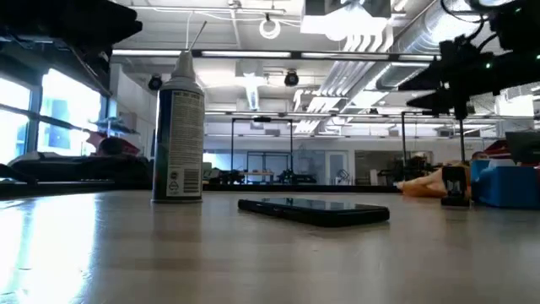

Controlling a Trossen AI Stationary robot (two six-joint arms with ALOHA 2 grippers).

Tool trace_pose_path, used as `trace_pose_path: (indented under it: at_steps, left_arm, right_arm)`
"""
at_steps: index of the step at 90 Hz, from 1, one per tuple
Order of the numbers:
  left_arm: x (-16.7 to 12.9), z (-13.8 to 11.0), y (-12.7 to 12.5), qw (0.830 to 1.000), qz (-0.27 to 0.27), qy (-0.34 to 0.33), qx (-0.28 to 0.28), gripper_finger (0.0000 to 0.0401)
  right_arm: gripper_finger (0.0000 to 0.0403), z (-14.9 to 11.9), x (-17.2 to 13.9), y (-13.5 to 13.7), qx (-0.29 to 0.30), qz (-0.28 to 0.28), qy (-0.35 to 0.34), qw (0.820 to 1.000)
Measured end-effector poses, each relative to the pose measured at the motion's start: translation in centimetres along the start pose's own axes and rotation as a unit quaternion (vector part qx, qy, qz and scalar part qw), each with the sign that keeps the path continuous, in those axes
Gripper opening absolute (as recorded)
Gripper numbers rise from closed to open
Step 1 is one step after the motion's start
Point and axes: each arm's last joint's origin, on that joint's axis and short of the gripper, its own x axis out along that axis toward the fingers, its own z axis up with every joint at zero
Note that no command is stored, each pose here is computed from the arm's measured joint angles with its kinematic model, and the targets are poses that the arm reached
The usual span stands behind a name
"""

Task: Apply microfiber cloth
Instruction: Return to Home Position

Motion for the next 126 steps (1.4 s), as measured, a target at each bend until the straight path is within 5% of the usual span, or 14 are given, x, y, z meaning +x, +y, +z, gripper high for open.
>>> trace_pose_path:
  at_steps: [29,56,88,126]
  left_arm:
    - [-0.2,0.0,0.1,0.998,0.054,-0.005,0.018,0.0062]
    - [-0.2,-0.2,0.0,0.999,0.045,-0.002,0.023,0.0062]
    - [-1.0,-3.4,1.4,0.996,0.091,-0.017,0.0,0.0062]
    - [-0.9,-3.6,1.2,0.997,0.069,-0.007,0.019,0.0062]
  right_arm:
    - [0.0169,-0.5,-2.8,2.4,-0.011,0.124,-0.008,0.992]
    - [0.0104,-1.4,-3.3,4.1,-0.043,0.183,0.023,0.982]
    - [0.0045,-1.5,-4.3,5.8,-0.056,0.252,0.015,0.966]
    - [0.0,-2.3,-4.9,7.0,-0.111,0.255,0.028,0.96]
